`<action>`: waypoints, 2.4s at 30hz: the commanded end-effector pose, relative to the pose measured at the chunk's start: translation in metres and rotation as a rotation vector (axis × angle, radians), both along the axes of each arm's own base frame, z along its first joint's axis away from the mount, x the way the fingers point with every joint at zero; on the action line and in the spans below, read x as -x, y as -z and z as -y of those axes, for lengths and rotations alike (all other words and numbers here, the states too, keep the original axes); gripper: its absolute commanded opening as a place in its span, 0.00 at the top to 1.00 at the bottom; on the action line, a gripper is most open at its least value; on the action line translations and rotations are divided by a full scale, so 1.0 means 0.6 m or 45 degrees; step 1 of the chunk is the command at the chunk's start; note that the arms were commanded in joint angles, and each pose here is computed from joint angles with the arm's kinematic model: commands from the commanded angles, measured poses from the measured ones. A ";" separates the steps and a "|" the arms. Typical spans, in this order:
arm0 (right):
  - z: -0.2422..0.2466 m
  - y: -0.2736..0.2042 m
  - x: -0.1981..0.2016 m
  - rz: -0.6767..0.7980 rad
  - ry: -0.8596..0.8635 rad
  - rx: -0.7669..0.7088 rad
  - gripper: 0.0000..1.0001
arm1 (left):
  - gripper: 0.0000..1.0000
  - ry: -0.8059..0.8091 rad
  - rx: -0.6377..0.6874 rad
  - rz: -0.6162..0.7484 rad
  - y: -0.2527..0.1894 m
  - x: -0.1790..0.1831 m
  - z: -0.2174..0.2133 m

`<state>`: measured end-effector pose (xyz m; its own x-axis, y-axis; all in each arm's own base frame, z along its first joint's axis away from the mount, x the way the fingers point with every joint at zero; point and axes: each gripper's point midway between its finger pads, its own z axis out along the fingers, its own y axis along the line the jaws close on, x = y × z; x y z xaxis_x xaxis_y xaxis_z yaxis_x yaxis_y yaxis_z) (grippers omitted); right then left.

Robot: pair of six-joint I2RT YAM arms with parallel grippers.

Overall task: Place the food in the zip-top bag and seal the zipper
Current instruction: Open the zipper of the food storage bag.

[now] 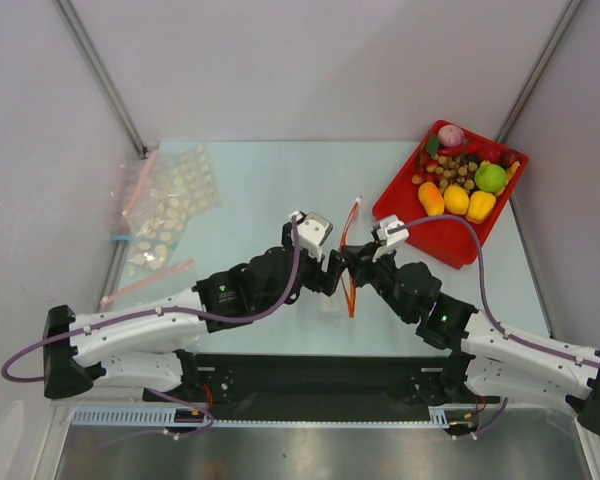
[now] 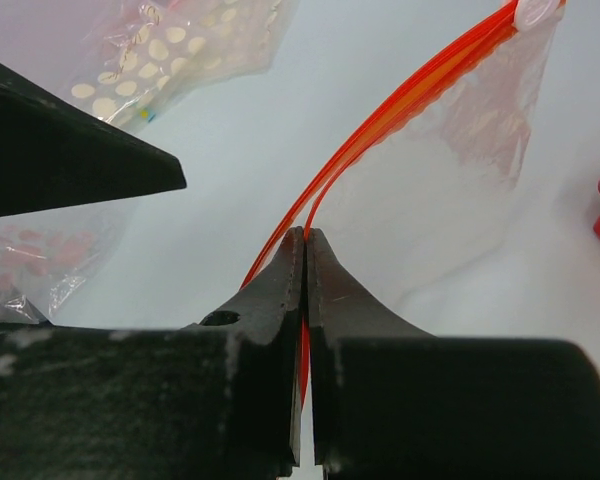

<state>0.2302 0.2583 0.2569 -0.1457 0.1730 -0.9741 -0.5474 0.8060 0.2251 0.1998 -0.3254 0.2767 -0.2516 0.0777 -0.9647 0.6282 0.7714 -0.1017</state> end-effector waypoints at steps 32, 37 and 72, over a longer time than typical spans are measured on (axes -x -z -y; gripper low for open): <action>-0.021 -0.097 -0.030 0.019 -0.003 -0.317 1.00 | 1.00 -0.499 -0.087 0.146 -0.074 -0.074 -0.133; -0.091 -0.085 -0.047 -0.205 -0.427 -0.558 1.00 | 1.00 -0.699 -0.134 0.277 -0.100 -0.074 -0.203; 0.022 0.145 -0.153 -0.485 0.138 -0.066 0.36 | 1.00 -0.200 -0.142 -0.109 0.136 -0.139 -0.023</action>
<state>0.3216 0.2367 0.1404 -0.5368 0.2356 -0.8102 -0.2442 0.8757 0.4165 0.2879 -0.2965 0.1715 -0.3778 0.2276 -0.8975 0.4442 0.8950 0.0399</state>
